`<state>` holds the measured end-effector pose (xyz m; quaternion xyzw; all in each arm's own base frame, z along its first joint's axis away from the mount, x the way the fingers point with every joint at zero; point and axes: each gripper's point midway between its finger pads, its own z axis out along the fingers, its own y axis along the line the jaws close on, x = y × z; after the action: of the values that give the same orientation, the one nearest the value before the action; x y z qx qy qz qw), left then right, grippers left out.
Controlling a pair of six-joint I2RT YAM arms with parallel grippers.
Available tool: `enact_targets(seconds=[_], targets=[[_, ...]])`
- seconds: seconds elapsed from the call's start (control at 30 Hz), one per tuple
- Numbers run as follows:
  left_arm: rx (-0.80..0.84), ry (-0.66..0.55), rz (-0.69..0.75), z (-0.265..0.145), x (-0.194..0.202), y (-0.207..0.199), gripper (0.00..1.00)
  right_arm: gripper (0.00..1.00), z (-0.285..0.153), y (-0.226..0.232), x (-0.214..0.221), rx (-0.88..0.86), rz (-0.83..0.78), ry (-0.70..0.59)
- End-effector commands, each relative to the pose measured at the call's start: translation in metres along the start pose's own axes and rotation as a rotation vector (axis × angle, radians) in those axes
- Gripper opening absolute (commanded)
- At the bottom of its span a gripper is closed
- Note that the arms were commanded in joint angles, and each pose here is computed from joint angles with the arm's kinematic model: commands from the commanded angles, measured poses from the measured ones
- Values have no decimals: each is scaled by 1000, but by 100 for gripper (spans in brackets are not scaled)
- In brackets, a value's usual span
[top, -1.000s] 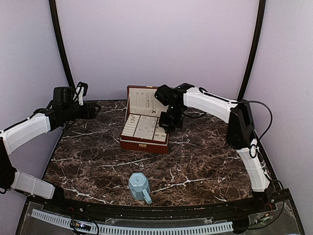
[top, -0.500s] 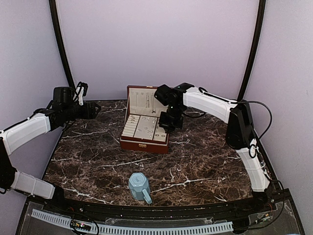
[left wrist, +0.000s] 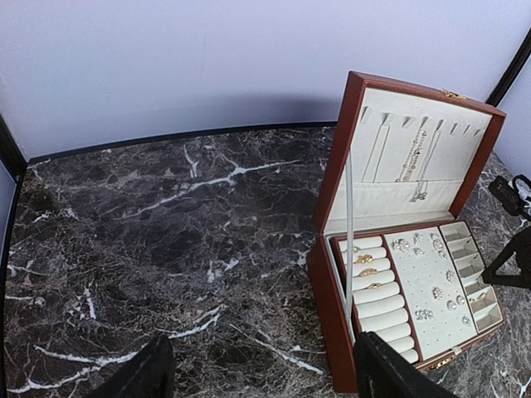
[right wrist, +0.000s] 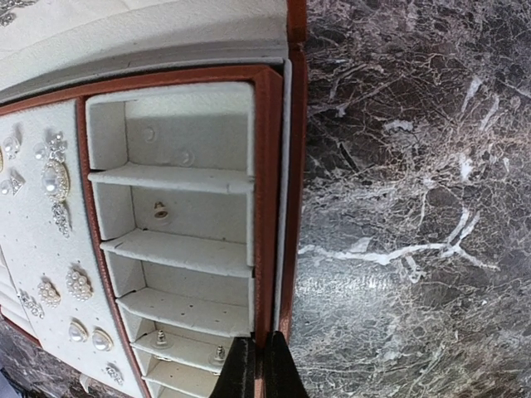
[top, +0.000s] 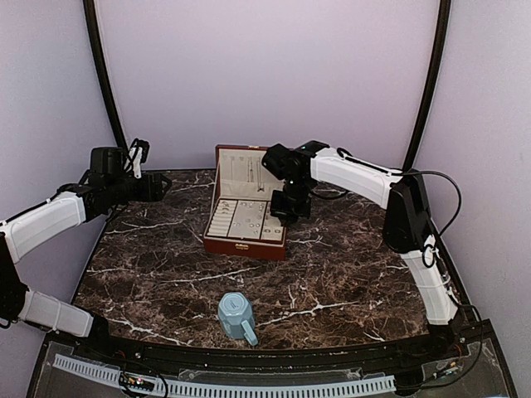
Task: Organize the mixed jewelry
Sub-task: Place the compartment layer in the jewelry box, then close the box lid on the jewelry box.
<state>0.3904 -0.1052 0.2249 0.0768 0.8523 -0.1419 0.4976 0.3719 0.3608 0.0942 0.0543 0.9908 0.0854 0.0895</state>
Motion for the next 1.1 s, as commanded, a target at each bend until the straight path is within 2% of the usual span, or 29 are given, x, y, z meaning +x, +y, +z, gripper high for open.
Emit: enact_targets(seconds=[0.0,0.3,0.4,0.67,0.9,1.07], targets=[[20,-11,-3,-2,0,-4,77,0,-22,3,-4,-37,-8,-23],[21,-9,-3,-1,1,-4,77,1,-11,10,-2,-64,-11,-10],[19,-7,-4,-1,1,-4,77,12,-13,10,-3,-73,-13,-18],[5,-6,2,-1,1,-2,77,27,-36,3,-13,-71,-22,-88],[-13,-12,0,-3,-1,1,77,50,-94,-17,-31,-81,-79,-248],[13,-21,-49,-3,-4,5,77,68,-149,-22,-56,-267,-116,-435]])
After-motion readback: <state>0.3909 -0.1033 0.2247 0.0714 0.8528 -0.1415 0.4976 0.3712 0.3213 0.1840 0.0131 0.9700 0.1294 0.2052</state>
